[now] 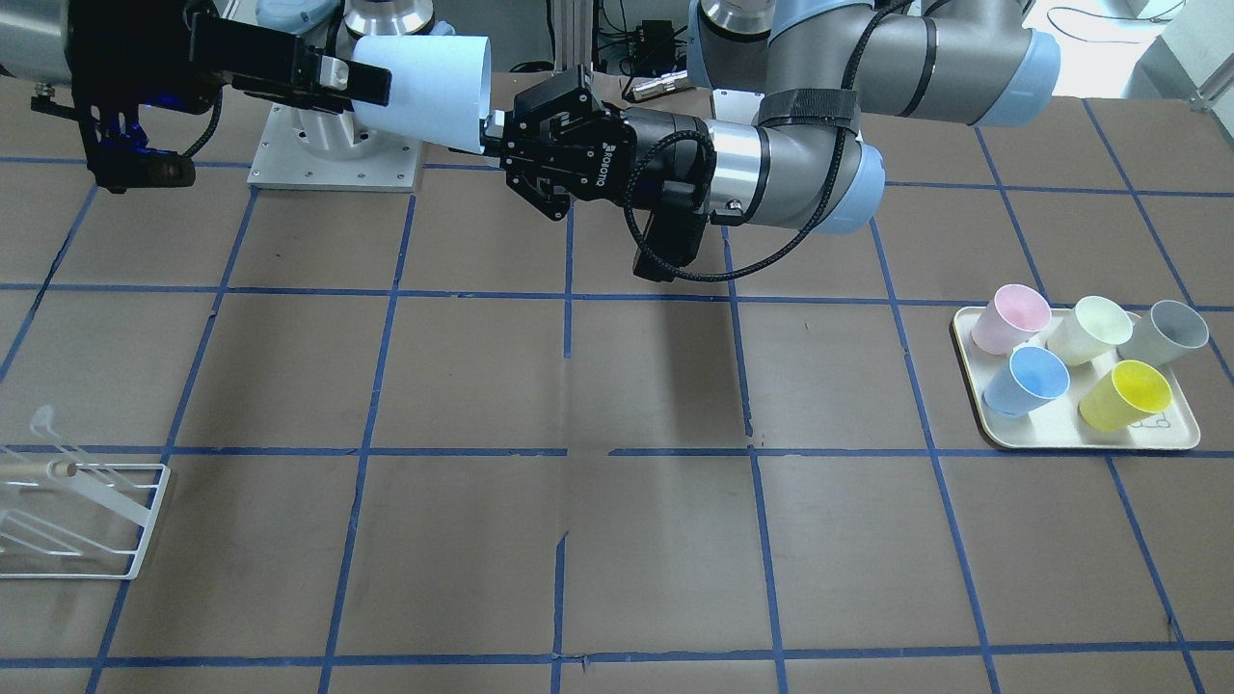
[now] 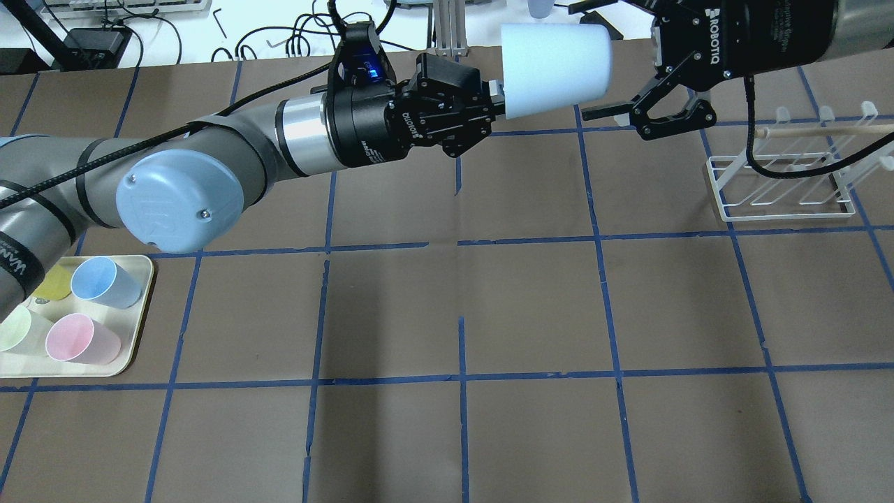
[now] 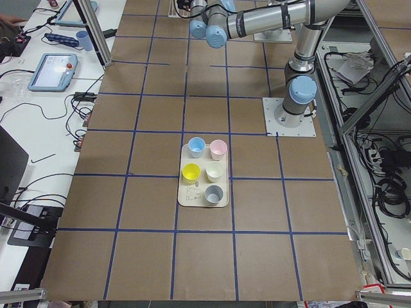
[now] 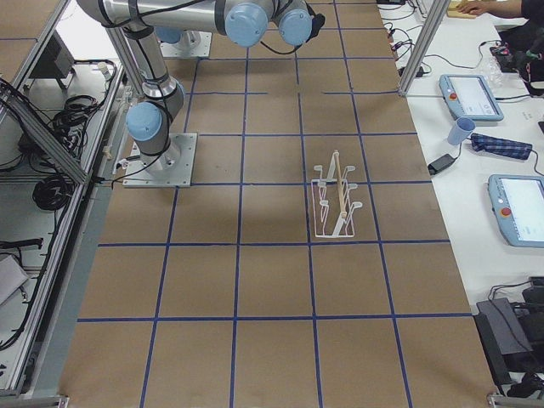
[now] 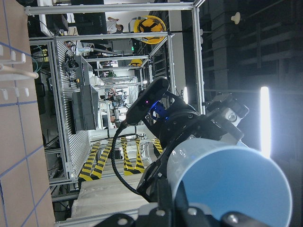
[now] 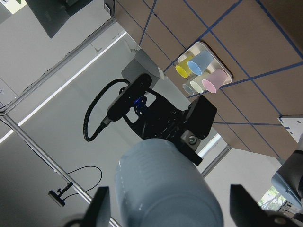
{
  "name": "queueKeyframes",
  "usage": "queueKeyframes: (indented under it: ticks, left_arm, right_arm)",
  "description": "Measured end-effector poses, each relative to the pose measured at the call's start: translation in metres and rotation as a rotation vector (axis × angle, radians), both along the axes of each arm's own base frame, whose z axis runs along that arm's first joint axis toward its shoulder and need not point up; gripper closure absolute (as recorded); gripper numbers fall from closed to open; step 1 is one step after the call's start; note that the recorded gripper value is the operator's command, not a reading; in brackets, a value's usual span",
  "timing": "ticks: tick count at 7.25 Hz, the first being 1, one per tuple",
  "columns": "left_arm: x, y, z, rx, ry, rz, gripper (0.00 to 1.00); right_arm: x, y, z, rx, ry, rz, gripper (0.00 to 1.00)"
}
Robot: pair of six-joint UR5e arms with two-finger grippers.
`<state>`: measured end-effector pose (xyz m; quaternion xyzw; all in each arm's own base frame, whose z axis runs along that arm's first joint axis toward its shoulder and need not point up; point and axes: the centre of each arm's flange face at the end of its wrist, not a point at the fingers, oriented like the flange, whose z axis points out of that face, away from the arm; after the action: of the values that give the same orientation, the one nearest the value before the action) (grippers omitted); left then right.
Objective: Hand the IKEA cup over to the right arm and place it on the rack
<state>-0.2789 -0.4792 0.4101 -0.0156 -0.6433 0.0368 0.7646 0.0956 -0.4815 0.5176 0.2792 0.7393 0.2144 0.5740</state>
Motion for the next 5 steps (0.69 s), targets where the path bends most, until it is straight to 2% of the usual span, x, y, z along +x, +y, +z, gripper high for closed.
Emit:
queueKeyframes:
  ticks: [1, 2, 3, 5]
  left_arm:
    - [0.0000, -0.0005, 0.0001, 0.001, 0.000, 0.000, 0.71]
    - [-0.0001, -0.0008, 0.0009, 0.004, -0.001, -0.002, 0.14]
    - [-0.0002, -0.0012, 0.0034, 0.009, 0.000, -0.004, 0.04]
    - [0.0006, -0.0019, 0.0094, 0.014, 0.000, -0.007, 0.03]
  right_arm:
    - [0.0000, 0.0001, 0.0010, -0.004, 0.001, 0.000, 0.44]
    - [0.0000, 0.0001, 0.0024, -0.005, 0.001, 0.000, 0.45]
    - [-0.0003, 0.0000, 0.0041, -0.009, 0.002, 0.000, 0.45]
    - [-0.0011, -0.0003, 0.0056, -0.011, 0.003, -0.002, 0.45]
